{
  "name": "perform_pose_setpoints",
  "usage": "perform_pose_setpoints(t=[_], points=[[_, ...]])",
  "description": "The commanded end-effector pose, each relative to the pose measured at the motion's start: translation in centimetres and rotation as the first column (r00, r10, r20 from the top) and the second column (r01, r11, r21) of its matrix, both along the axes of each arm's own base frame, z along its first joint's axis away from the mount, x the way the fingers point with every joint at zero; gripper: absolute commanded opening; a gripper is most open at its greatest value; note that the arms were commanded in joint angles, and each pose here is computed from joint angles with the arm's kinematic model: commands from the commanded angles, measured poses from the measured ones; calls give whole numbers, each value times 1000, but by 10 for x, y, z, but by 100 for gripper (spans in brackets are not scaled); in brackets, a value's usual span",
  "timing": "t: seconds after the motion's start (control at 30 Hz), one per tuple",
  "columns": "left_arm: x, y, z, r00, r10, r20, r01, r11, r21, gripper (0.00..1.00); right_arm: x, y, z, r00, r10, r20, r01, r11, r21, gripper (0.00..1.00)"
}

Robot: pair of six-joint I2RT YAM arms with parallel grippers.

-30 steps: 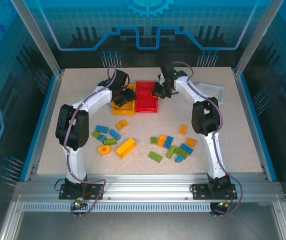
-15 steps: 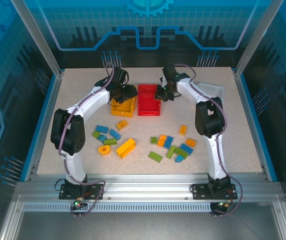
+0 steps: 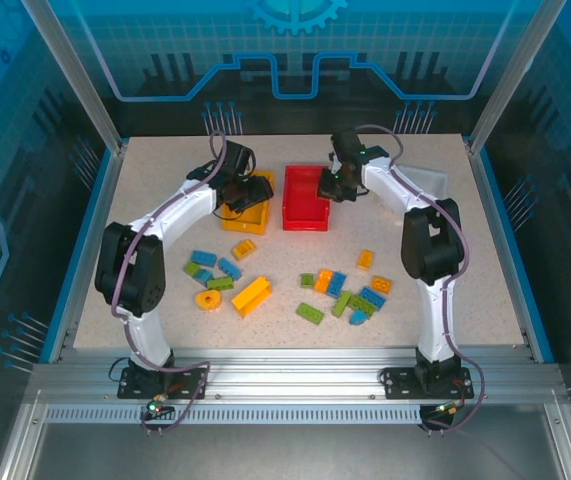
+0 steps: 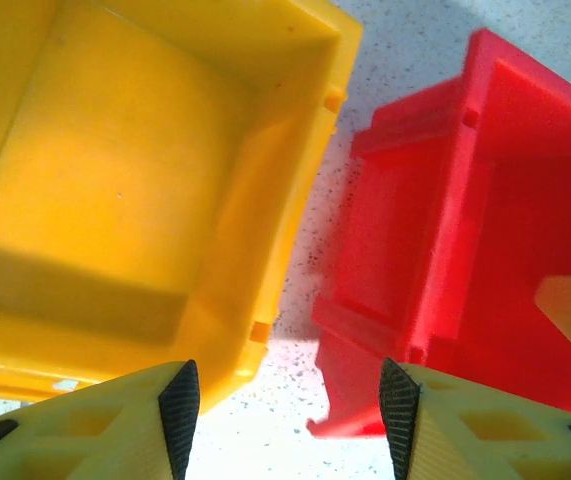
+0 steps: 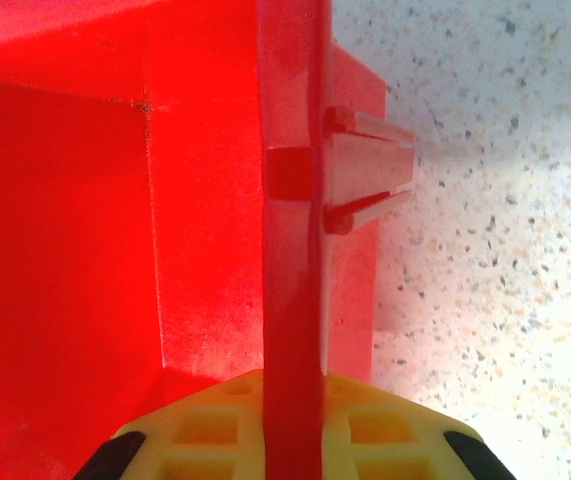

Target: Sort the legos into containers by color

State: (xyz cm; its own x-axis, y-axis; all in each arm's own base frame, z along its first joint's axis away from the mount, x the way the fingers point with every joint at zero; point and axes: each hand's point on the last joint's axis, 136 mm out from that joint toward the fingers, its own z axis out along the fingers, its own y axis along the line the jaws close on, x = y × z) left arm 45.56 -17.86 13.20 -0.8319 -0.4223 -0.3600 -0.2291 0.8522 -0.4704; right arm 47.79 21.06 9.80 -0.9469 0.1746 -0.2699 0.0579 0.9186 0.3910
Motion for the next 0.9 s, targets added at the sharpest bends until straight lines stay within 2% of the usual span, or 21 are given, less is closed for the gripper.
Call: perform_pose_setpoints(t=[0.0,0.27,0.7,0.87], points=[[9,-6,-21,999,-36,-29,35,999,-20,56,-10,-3,6,1000,-15,4,15,1000,13,15],[25,-23,-39,996,-69,-56,65,995,-70,57,-14,-2,-5,1000,-9,-17,9,999,42,15],[30,-36,-25,996,-85,-23,81,988,-129,57,9,17,-14,999,4,-43,0,996,89,16],[29,-34,-27,996,-82,-28,78,990,-119,57,13,15,-13,999,-1,-45,4,996,86,20]])
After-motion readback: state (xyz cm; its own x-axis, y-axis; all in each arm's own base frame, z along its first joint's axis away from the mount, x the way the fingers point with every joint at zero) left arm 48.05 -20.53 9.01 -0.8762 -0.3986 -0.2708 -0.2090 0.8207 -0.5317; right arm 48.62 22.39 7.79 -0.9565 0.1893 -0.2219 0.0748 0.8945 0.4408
